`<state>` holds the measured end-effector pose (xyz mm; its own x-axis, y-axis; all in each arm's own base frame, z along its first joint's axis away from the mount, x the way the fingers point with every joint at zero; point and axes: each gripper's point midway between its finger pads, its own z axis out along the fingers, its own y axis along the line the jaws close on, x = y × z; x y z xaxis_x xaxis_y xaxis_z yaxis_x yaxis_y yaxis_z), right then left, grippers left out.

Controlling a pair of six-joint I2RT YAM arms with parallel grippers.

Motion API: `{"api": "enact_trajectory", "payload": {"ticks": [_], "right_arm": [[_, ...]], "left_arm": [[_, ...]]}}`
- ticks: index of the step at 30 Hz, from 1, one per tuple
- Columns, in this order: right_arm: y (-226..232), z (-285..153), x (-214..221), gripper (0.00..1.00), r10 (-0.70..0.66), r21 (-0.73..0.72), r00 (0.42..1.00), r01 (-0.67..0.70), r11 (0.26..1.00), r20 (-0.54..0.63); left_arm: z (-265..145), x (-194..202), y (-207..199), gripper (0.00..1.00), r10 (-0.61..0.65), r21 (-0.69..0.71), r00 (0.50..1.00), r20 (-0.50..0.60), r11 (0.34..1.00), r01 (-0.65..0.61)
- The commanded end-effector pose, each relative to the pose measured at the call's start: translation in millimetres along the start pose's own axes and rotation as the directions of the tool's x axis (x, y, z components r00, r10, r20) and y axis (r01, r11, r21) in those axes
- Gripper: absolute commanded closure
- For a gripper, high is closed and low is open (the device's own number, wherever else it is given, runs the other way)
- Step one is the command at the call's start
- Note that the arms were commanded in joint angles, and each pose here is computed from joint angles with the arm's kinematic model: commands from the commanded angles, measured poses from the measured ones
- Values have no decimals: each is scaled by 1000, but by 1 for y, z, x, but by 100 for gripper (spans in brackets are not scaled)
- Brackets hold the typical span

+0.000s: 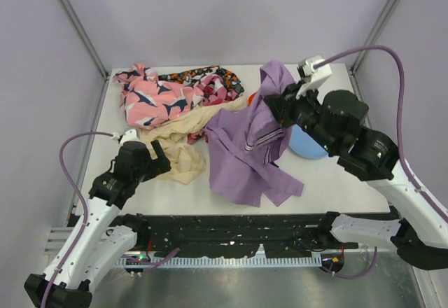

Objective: Pick out a specific cloth from the pile

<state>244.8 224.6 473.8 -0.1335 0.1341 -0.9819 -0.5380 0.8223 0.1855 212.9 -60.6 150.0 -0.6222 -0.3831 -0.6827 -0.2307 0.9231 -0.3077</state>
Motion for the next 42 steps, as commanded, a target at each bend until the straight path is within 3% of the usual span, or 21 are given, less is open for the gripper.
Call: {"api": "enact_trajectory", "payload": {"ticks": [1, 4, 8, 10, 12, 15, 18, 20, 21, 23, 24, 25, 28, 31, 34, 39, 42], "right_arm": [[-50, -55, -9, 95, -1, 170, 988, -25, 985, 153], [-59, -62, 23, 95, 17, 188, 994, -38, 981, 112], [-36, -40, 83, 95, 35, 60, 999, -33, 998, -36], [-15, -20, 132, 95, 46, -38, 987, -52, 998, -152], [22, 1, 216, 95, 41, -216, 934, -125, 968, -355], [1, 18, 288, 95, 134, -48, 876, -176, 983, -464], [-53, 8, 371, 94, 199, 234, 802, -75, 969, -564], [-70, -2, 398, 90, 214, 303, 783, -34, 952, -584], [-74, -2, 399, 86, 215, 314, 785, -27, 949, -581], [-72, -2, 392, 51, 215, 310, 795, -35, 950, -567], [-66, -1, 378, 40, 221, 286, 808, -69, 956, -546], [-62, -1, 370, 37, 224, 271, 814, -85, 959, -536], [-37, -3, 308, 5, 248, 166, 864, -193, 967, -438], [-12, -15, 249, 5, 265, 6, 908, -278, 960, -324], [-13, -30, 209, 5, 304, -15, 927, -315, 949, -220], [-67, -57, 182, 5, 319, 218, 945, -299, 929, -66], [-78, -67, 183, 5, 340, 257, 940, -324, 911, -20]], "left_arm": [[0, 0, 9, 0, 0, -26, 999, 32, 1000, 0], [-1, 0, 11, 0, -1, -31, 999, 38, 1000, 2], [1, 4, 11, 0, -5, -25, 999, 35, 1000, 6], [3, 7, 13, 0, -4, -30, 1000, 29, 1000, 5], [6, 12, 15, 0, -4, -34, 1000, 23, 999, 5], [7, 12, 16, 0, -4, -34, 1000, 23, 999, 4], [8, 14, 14, 0, -1, -23, 1000, 21, 1000, 1], [9, 13, 13, 0, -4, -17, 1000, 25, 1000, 4], [9, 13, 12, 0, -1, -11, 1000, 27, 1000, 1], [10, 14, 11, 0, 0, 1, 1000, 27, 1000, 0], [10, 14, 10, 0, 5, 4, 1000, 23, 1000, -5], [9, 14, 10, 0, 8, 6, 1000, 22, 1000, -9], [6, 12, 7, 0, 7, 27, 999, 32, 1000, -7], [4, 12, 5, 0, -1, 48, 999, 49, 999, -1], [0, 9, 2, 0, -7, 81, 997, 71, 997, 2], [-3, 8, -3, 1, -16, 120, 995, 94, 993, 5], [-4, 8, -1, 0, -18, 117, 995, 100, 993, 6]]}}
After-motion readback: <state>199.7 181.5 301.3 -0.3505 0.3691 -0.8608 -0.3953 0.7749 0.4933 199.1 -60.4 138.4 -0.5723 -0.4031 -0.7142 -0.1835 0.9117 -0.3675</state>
